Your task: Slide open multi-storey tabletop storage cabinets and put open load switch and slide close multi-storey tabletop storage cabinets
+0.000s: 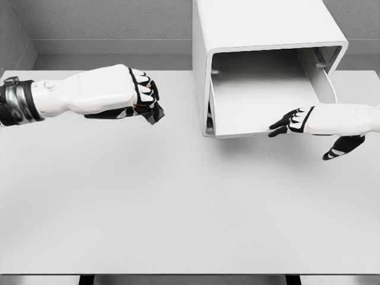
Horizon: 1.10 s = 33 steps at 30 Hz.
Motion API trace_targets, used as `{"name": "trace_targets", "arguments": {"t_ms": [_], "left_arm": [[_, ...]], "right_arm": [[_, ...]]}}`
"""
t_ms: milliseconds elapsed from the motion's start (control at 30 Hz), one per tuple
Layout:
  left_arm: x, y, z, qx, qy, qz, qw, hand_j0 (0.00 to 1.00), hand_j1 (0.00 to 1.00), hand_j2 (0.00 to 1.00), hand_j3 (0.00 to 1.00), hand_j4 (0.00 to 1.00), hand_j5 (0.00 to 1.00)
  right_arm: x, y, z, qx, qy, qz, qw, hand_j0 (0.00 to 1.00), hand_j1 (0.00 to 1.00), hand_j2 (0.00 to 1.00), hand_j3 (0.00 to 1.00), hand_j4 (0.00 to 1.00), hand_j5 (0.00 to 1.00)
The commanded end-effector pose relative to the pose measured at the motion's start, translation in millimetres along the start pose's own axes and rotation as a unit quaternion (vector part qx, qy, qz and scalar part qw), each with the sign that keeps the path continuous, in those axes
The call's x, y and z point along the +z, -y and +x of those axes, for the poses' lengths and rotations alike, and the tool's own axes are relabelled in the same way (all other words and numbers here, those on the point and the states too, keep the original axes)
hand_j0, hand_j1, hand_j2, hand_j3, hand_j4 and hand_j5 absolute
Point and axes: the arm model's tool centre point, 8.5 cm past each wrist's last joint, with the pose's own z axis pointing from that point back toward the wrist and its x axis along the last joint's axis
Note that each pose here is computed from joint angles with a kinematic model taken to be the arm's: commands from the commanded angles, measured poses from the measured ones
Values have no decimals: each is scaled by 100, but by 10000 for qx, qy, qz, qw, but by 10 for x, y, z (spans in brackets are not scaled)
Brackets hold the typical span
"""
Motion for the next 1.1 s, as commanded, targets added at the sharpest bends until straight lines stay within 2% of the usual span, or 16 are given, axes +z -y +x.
{"name": "trace_targets", "arguments": {"t_ms": [0,133,200,267,333,400,433,467,533,667,800,933,1000,1067], "left_arm": [[-65,22,24,68,84,35,9999,45,45,45,45,45,45],[-171,-43,53,28,211,171,9996,45,45,45,45,45,45],[-231,-98,69,-15,284,257,9993,45,45,45,45,45,45],[-286,-148,86,-53,352,336,9988,45,45,45,45,45,45],[-301,-191,89,-100,372,365,9986,45,45,45,45,45,45],[-341,-216,103,-114,423,411,9982,45,45,45,45,45,45],[-388,-201,124,-102,489,382,9980,45,45,45,45,45,45],[-439,-220,141,-129,558,366,9977,45,45,45,45,45,45],[-505,-245,169,-148,642,406,9970,45,45,45,45,45,45],[-596,-296,206,-215,748,418,9961,45,45,45,45,45,45],[-655,-364,233,-290,826,441,9952,45,45,45,45,45,45],[-709,-502,260,-448,912,450,9938,45,45,45,45,45,45],[-735,-518,274,-465,947,452,9934,45,45,45,45,45,45],[-894,-496,354,-486,1148,344,9916,45,45,45,45,45,45]], "right_arm": [[61,-2,21,3,-35,22,10000,100,100,100,100,100,100],[252,11,-11,23,-265,42,9996,100,100,100,100,100,100],[409,173,-20,85,-405,-445,9981,100,100,100,100,100,100],[486,262,-9,-147,-310,-806,9962,100,100,100,100,100,100],[533,304,8,-377,-190,-1012,9940,100,100,100,100,100,100],[462,274,13,-402,-114,-958,9945,100,100,100,100,100,100],[336,151,20,-525,14,-817,9953,100,100,100,100,100,100],[213,98,41,-568,169,-677,9959,100,100,100,100,100,100],[150,31,49,-640,240,-597,9959,100,100,100,100,100,100],[139,30,59,-645,264,-606,9957,100,100,100,100,100,100],[306,72,29,-562,49,-581,9967,100,100,100,100,100,100],[226,42,41,-597,144,-566,9965,100,100,100,100,100,100],[134,33,56,-623,260,-587,9960,100,100,100,100,100,100],[188,36,40,-546,149,-535,9970,100,100,100,100,100,100]]}}
